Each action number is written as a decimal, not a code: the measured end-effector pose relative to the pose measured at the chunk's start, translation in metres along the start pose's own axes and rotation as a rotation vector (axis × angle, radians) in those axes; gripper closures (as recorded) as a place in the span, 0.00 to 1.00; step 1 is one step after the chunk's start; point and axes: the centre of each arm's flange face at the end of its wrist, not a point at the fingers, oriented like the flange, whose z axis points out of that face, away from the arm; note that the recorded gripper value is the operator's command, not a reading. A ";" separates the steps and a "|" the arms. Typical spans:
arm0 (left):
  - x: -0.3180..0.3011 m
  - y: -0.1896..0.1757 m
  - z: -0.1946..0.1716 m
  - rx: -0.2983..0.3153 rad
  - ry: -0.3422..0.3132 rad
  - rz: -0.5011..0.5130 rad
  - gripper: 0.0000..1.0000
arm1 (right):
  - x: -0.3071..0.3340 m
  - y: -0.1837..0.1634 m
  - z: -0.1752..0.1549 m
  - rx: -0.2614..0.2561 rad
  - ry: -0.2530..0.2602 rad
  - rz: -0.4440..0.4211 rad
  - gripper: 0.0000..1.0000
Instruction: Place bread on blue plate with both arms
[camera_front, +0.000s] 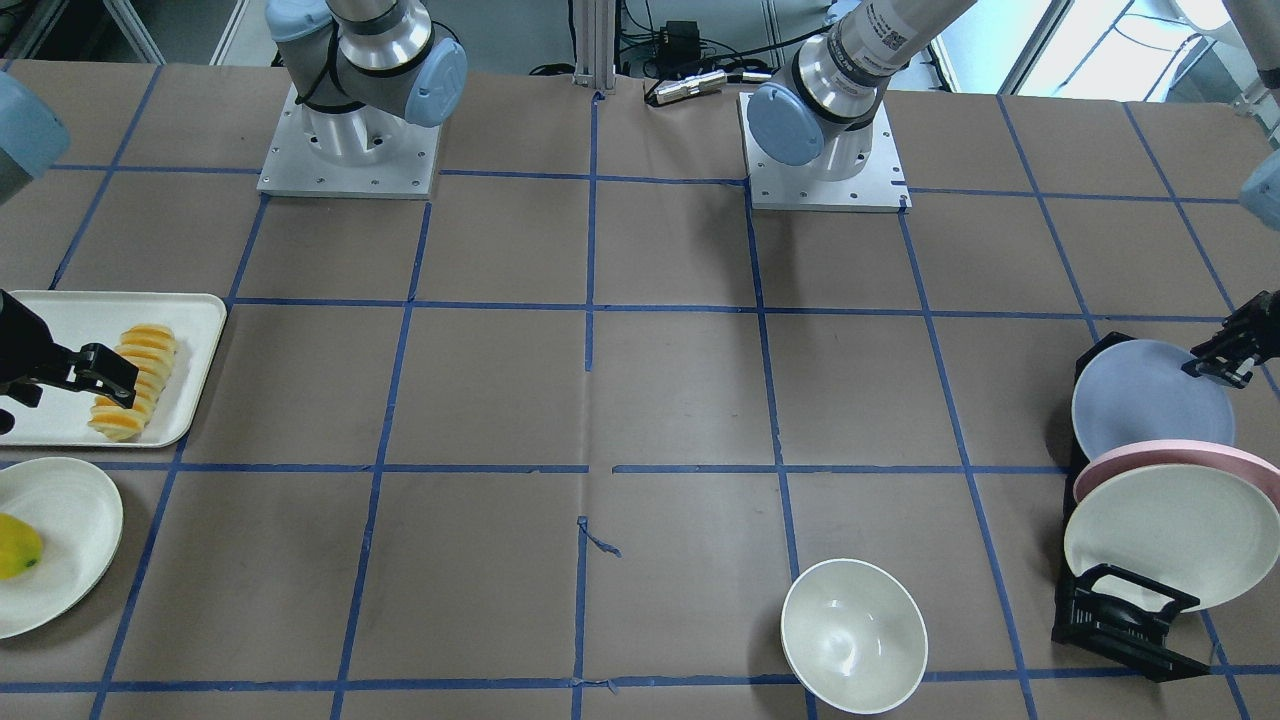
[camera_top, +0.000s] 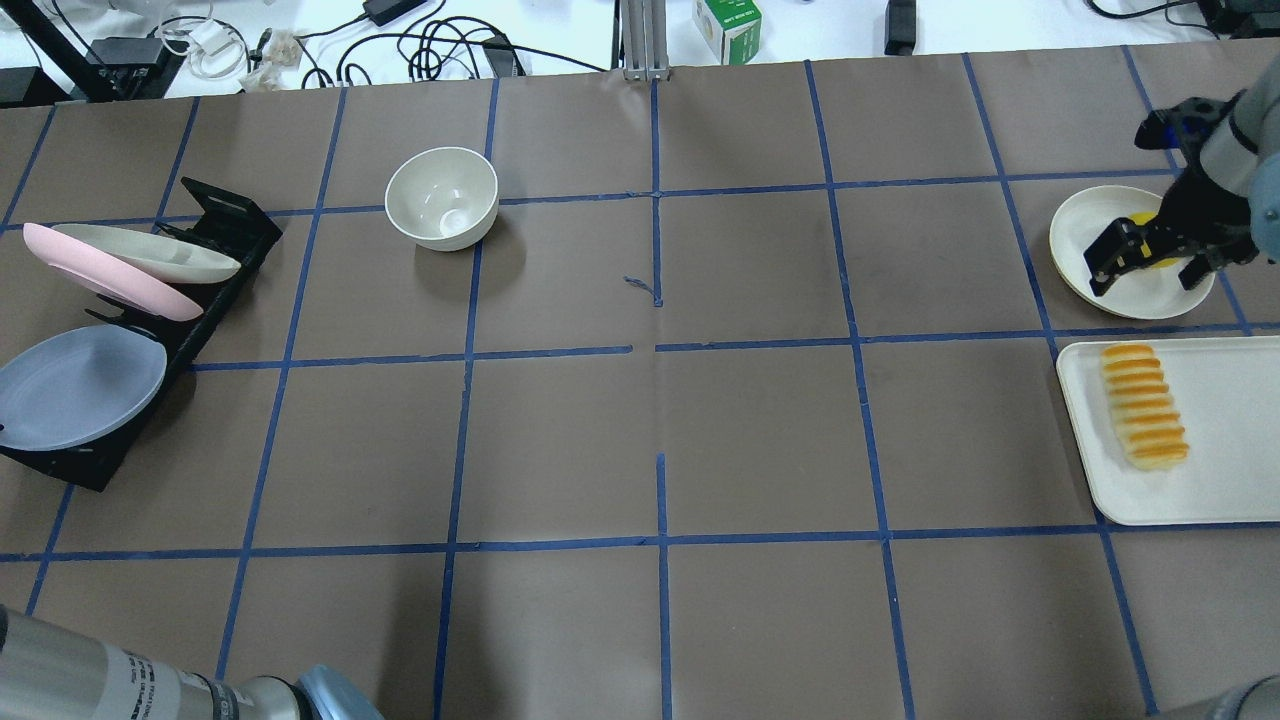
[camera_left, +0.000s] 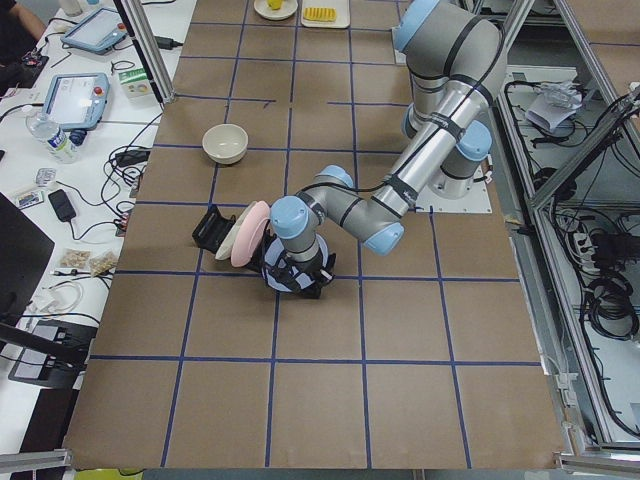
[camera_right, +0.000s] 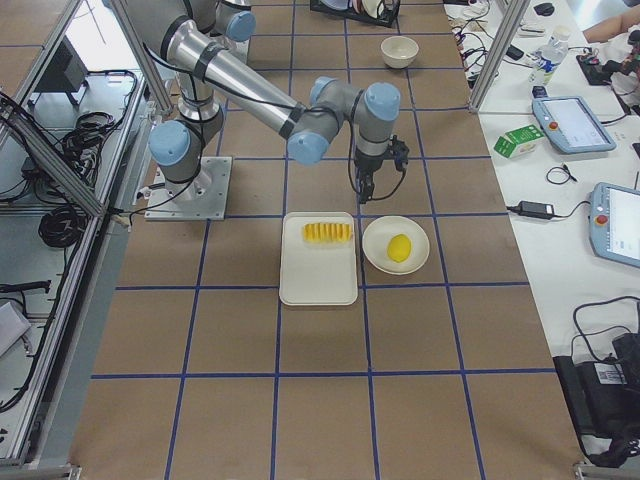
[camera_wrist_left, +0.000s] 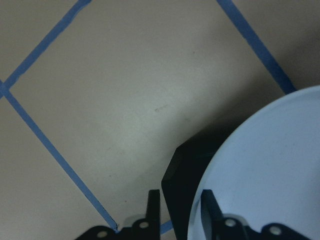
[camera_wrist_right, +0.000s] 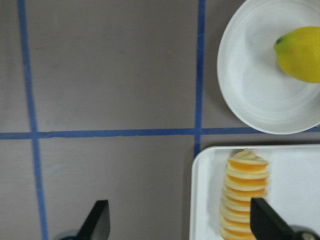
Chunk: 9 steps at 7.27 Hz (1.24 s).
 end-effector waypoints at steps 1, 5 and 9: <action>0.000 0.000 -0.001 0.002 0.002 0.002 1.00 | 0.011 0.014 0.031 -0.005 -0.003 0.000 0.00; -0.001 -0.002 -0.010 0.016 0.005 0.009 1.00 | 0.017 0.041 0.078 -0.044 -0.030 -0.010 0.00; 0.006 0.014 -0.039 0.025 0.005 0.030 1.00 | 0.024 0.042 0.096 -0.066 -0.053 -0.103 0.87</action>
